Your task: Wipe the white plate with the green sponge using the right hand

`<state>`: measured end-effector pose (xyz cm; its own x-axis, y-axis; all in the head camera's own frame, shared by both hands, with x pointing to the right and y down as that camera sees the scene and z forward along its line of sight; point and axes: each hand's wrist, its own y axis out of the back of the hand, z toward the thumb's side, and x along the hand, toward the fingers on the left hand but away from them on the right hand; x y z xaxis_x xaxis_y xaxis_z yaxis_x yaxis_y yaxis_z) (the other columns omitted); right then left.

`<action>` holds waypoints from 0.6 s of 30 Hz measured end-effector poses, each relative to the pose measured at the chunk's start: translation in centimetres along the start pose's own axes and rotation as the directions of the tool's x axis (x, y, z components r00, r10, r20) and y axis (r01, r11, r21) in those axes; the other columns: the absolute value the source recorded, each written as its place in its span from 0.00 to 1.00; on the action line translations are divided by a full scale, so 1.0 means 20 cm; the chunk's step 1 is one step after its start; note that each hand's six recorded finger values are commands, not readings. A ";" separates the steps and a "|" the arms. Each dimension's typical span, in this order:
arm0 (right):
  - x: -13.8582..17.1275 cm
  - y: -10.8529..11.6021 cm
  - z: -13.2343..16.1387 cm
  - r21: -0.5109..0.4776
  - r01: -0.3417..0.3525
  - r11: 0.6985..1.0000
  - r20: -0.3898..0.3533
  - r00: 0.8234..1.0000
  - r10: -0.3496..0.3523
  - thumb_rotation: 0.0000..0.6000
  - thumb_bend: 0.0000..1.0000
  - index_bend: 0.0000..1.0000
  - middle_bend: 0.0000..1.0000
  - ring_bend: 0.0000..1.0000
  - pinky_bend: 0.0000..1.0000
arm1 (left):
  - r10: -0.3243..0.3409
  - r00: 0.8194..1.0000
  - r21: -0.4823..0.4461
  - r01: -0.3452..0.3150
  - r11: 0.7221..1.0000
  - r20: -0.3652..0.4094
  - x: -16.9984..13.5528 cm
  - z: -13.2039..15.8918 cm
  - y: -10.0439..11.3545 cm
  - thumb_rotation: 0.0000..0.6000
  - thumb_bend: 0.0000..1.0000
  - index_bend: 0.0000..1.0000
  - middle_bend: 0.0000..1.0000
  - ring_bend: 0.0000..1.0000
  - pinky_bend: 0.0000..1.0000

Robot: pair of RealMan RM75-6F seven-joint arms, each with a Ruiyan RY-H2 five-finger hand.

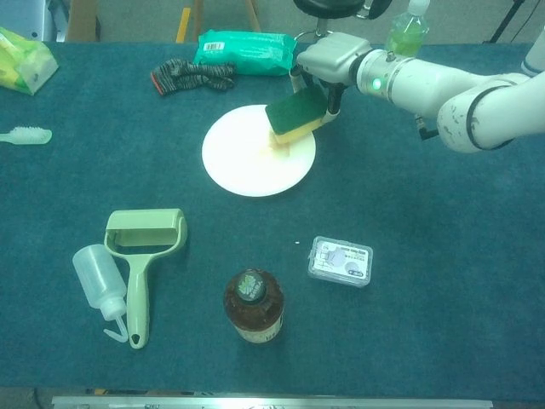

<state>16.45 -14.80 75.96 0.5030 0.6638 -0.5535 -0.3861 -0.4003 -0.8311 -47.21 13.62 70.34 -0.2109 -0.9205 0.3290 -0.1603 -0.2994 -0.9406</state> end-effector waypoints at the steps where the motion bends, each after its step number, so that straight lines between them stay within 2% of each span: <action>1: 0.00 0.01 0.01 -0.002 0.002 1.000 -0.002 1.000 -0.002 1.00 0.11 0.39 0.52 0.47 0.39 | 0.000 1.000 0.000 0.000 1.000 0.000 0.00 0.00 0.00 1.00 0.36 0.42 0.34 0.30 0.46; 12: -0.07 0.01 0.20 -0.017 -0.011 1.000 -0.069 0.998 0.010 1.00 0.11 0.39 0.52 0.47 0.39 | 0.000 1.000 -0.004 0.000 1.000 -0.012 -0.01 -0.03 0.00 1.00 0.36 0.42 0.34 0.30 0.46; 18: -0.08 -0.02 0.22 0.000 -0.033 0.999 -0.081 0.996 0.033 1.00 0.11 0.39 0.52 0.47 0.39 | 0.000 1.000 -0.009 0.000 1.000 -0.022 -0.02 -0.05 0.00 1.00 0.36 0.42 0.34 0.30 0.46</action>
<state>12.32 -12.91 77.41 0.5513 0.5966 -0.5832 -0.4025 -0.4220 -0.8123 -48.12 14.19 70.32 -0.2319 -0.9147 0.3309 -0.1688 -0.2971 -0.9398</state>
